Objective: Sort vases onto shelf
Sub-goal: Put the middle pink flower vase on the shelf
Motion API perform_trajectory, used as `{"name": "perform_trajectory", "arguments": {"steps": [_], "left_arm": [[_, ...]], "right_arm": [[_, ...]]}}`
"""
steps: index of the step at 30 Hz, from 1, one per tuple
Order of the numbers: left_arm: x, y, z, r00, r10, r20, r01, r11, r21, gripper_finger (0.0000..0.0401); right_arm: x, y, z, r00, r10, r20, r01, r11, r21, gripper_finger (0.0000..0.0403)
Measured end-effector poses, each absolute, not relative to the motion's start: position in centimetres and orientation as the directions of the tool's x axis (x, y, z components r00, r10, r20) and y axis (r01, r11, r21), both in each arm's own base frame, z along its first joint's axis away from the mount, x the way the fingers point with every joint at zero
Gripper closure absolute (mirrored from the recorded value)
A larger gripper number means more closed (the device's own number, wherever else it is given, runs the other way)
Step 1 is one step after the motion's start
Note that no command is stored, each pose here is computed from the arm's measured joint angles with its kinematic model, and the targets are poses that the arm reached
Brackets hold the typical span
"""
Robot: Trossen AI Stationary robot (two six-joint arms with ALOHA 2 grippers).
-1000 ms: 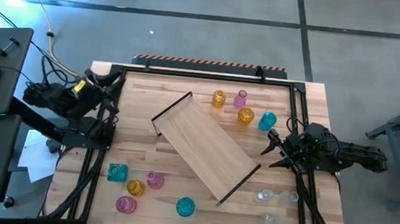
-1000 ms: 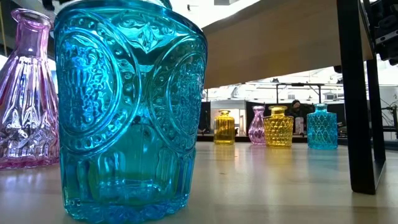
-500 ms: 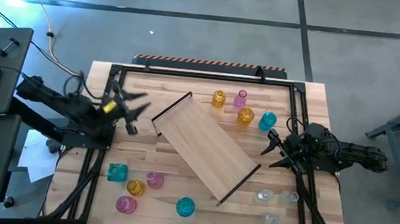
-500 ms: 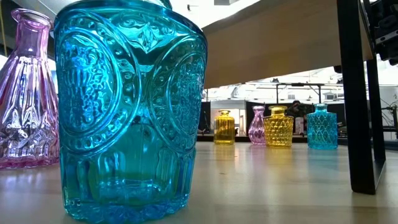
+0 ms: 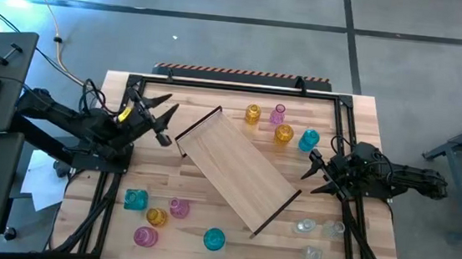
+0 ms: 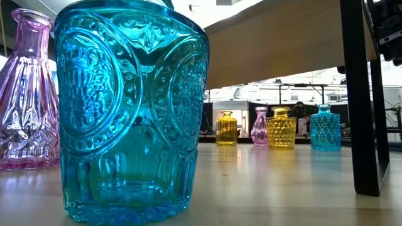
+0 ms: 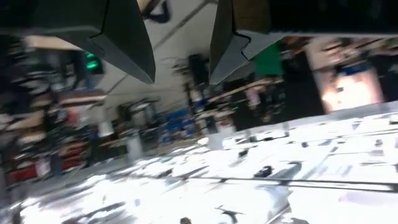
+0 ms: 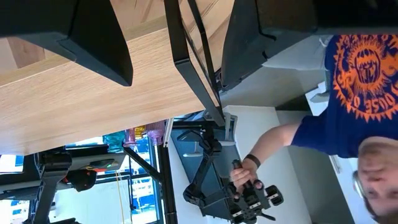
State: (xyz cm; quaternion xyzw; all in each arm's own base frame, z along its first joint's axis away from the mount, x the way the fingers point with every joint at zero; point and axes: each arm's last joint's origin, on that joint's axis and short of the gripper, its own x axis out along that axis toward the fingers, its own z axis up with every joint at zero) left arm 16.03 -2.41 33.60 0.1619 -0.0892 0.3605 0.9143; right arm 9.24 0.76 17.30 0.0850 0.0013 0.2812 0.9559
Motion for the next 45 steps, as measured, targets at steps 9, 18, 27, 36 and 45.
{"name": "perform_trajectory", "arguments": {"steps": [9, 18, 27, 36, 45], "left_arm": [[15.3, -0.5, 33.9, 0.539, 0.818, 0.202, -0.832, 0.480, 0.277, 0.0259], [15.6, -2.6, 34.5, 0.634, 0.770, 0.071, -0.751, 0.591, 0.293, 0.0259], [15.7, -5.1, 33.9, 0.792, 0.611, 0.011, -0.596, 0.770, 0.228, 0.0259], [16.1, -6.1, 32.0, 0.905, 0.410, -0.114, -0.401, 0.911, 0.090, 0.0259], [17.9, -7.3, 30.8, 0.948, 0.262, -0.181, -0.256, 0.965, 0.058, 0.0259]], "right_arm": [[9.2, 0.8, 17.3, 0.842, 0.538, 0.045, -0.537, 0.827, 0.164, 0.0174], [9.2, 0.8, 17.3, 0.842, 0.538, 0.045, -0.537, 0.827, 0.164, 0.0174], [9.2, 0.8, 17.3, 0.842, 0.538, 0.045, -0.537, 0.827, 0.164, 0.0174], [9.2, 0.8, 17.3, 0.842, 0.538, 0.045, -0.537, 0.827, 0.164, 0.0174], [9.2, 0.8, 17.3, 0.842, 0.538, 0.045, -0.537, 0.828, 0.164, 0.0174]]}}
